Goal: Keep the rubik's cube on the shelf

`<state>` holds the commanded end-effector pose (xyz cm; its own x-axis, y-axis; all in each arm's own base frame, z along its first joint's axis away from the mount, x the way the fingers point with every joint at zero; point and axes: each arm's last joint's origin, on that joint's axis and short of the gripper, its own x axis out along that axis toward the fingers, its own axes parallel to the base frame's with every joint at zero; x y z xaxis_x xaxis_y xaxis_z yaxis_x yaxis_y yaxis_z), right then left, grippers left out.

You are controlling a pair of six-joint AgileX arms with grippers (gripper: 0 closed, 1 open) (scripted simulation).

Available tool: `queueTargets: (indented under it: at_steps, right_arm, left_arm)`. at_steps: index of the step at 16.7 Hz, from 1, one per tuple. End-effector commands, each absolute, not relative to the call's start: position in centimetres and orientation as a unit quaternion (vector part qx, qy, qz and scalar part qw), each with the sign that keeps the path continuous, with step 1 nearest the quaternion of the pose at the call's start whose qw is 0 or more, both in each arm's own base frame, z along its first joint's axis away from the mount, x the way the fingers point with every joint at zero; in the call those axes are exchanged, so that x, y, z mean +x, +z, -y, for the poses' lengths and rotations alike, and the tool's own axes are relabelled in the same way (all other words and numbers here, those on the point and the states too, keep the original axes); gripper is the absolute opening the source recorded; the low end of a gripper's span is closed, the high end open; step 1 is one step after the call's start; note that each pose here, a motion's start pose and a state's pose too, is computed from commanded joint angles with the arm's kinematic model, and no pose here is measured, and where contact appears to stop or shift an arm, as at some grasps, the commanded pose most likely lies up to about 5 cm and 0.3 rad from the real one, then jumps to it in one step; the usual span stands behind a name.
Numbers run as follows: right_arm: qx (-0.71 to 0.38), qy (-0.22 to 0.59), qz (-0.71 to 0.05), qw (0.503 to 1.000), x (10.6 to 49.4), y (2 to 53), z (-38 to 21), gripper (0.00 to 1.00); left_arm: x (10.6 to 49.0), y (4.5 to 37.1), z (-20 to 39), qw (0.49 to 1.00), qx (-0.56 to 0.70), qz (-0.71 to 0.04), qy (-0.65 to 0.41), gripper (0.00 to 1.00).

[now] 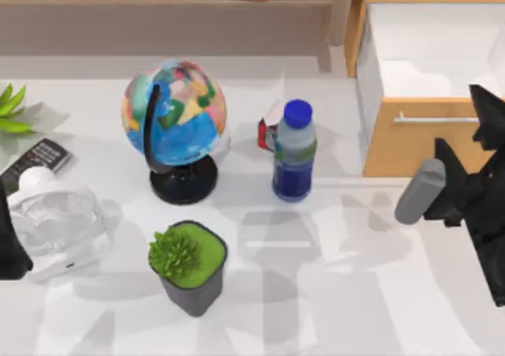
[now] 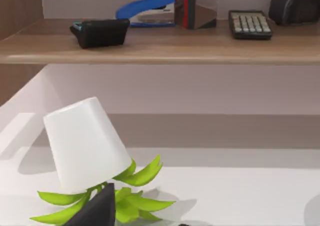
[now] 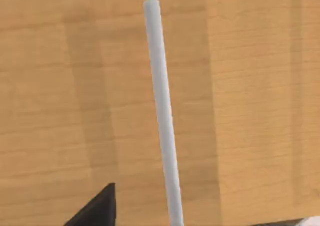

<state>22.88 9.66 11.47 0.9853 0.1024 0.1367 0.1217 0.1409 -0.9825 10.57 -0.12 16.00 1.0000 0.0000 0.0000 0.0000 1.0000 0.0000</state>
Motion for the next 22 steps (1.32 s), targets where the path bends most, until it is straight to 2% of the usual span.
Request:
queueTargets:
  at_steps: [3, 5, 20, 22]
  right_arm:
    - [-0.698, -0.002, 0.013, 0.716, 22.6, 9.4, -7.6, 1.00]
    - [-0.707, -0.004, -0.004, 0.707, 22.8, 8.9, -7.1, 1.00]
    - [-0.707, -0.004, -0.004, 0.707, 25.3, 8.9, -7.1, 1.00]
    - [-0.707, -0.004, -0.004, 0.707, 25.3, 8.9, -7.1, 0.85]
  left_arm:
    - [10.6, 16.0, 0.1, 1.000, 0.000, 0.000, 0.000, 1.00]
    - [10.6, 16.0, 0.1, 1.000, 0.000, 0.000, 0.000, 1.00]
    - [10.6, 16.0, 0.1, 1.000, 0.000, 0.000, 0.000, 1.00]
    - [10.6, 16.0, 0.1, 1.000, 0.000, 0.000, 0.000, 1.00]
